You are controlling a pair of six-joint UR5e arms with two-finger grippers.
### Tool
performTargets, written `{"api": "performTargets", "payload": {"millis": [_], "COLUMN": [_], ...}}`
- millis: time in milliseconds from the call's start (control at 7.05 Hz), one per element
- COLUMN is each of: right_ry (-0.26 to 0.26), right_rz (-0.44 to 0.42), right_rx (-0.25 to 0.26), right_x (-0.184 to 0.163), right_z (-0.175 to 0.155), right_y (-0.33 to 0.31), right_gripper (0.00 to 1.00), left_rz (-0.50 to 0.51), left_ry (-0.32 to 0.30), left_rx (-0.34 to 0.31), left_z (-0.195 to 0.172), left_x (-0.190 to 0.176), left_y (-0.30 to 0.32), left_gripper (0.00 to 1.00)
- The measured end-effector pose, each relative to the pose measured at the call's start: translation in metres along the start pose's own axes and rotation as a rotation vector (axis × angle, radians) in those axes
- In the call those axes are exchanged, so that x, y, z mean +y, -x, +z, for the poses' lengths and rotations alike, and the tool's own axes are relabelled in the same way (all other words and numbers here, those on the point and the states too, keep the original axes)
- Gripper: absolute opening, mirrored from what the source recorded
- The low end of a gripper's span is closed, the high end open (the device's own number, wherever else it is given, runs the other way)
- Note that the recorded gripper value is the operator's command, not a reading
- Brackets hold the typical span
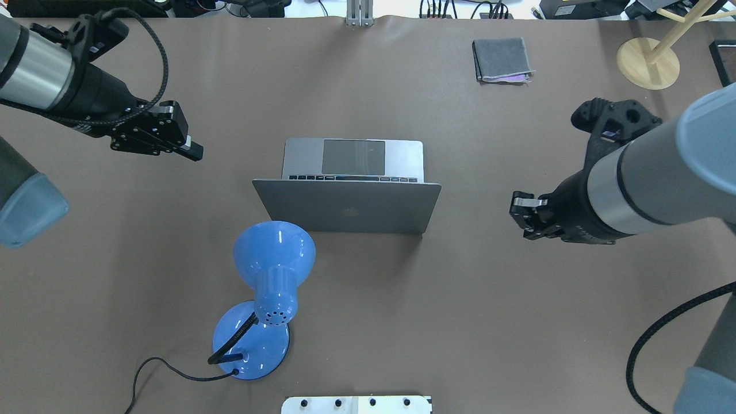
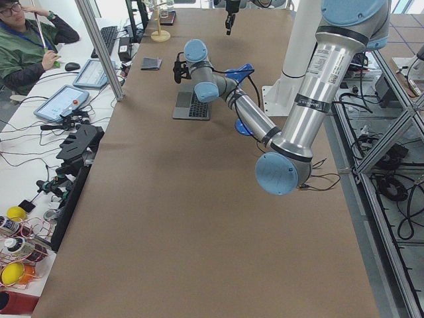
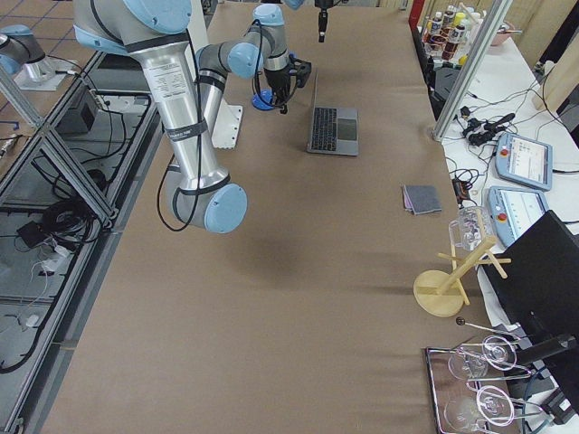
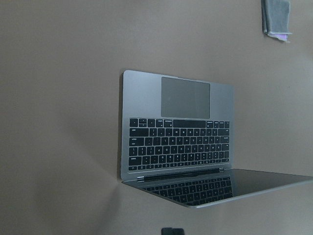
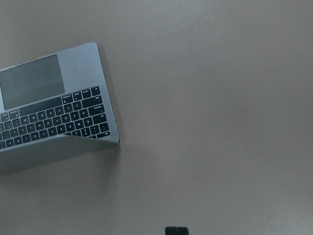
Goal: Close laptop
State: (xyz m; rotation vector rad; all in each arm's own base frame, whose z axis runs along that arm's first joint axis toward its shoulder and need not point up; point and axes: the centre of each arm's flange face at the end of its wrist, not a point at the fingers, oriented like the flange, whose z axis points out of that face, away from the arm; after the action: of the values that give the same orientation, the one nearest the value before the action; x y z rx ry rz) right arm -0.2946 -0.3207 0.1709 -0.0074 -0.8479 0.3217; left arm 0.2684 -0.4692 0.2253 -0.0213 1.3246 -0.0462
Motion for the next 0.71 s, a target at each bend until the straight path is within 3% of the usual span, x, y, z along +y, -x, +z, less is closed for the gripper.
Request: {"api": "performTargets", "payload": {"millis": [709], "right_ry": [0.008], "right_rz": [-0.005], "right_rx": [0.015], "right_x": [0.035], "right_z": [0.032], "right_y": [0.060], "right_gripper": [0.00], "left_rz": [-0.057], "left_ry": [0.025], "left_rx": [-0.133], "left_z": [0.075], "left_x": [0.025], "left_y": [-0.047], "left_gripper": [0.00]}}
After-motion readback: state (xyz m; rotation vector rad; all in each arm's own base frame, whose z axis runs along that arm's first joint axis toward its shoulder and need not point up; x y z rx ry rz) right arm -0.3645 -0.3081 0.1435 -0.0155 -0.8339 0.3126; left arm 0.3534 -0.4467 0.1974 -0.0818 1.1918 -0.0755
